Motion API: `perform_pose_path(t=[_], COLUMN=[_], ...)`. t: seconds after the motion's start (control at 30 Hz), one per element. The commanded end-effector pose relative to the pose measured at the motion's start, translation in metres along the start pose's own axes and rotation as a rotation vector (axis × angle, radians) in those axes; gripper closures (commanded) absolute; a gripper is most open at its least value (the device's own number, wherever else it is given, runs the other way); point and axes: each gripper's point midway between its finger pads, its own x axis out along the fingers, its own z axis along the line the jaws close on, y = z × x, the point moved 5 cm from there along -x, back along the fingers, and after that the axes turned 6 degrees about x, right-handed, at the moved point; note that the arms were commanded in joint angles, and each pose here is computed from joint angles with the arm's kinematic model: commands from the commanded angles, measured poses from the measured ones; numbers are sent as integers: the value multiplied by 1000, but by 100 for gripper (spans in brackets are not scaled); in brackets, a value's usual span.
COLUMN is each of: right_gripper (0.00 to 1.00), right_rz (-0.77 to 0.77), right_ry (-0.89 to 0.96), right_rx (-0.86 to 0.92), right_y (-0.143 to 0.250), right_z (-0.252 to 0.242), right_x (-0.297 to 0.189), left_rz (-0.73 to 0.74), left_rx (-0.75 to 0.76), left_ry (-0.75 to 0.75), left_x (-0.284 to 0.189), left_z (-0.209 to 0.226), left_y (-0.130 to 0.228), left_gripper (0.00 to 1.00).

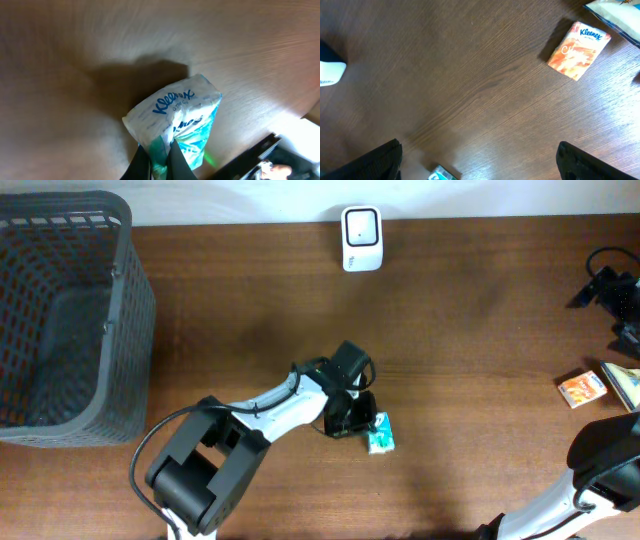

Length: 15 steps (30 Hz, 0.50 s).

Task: Scan the item barcode

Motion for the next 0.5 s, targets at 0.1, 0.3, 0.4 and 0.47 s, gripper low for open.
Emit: perform_pose_path(t=[0.1, 0.3, 0.4, 0.47], right_gripper=[2, 2, 1, 2], right_rz=[6, 6, 6, 6], right_ry=[-3, -3, -3, -3], right_rx=[3, 3, 3, 3], right_y=[-1, -1, -1, -1], right_z=[0, 0, 0, 0], right_x=[1, 1, 1, 1], left_rz=[-331, -609, -625, -604], left_rx=[531, 535, 515, 505], left_ry=[-126, -288, -291, -295], left_x=[-62, -104, -102, -90], left_z=[-11, 14, 24, 31], left_y=[-95, -154, -163, -165], left_gripper=[100, 96, 97, 97])
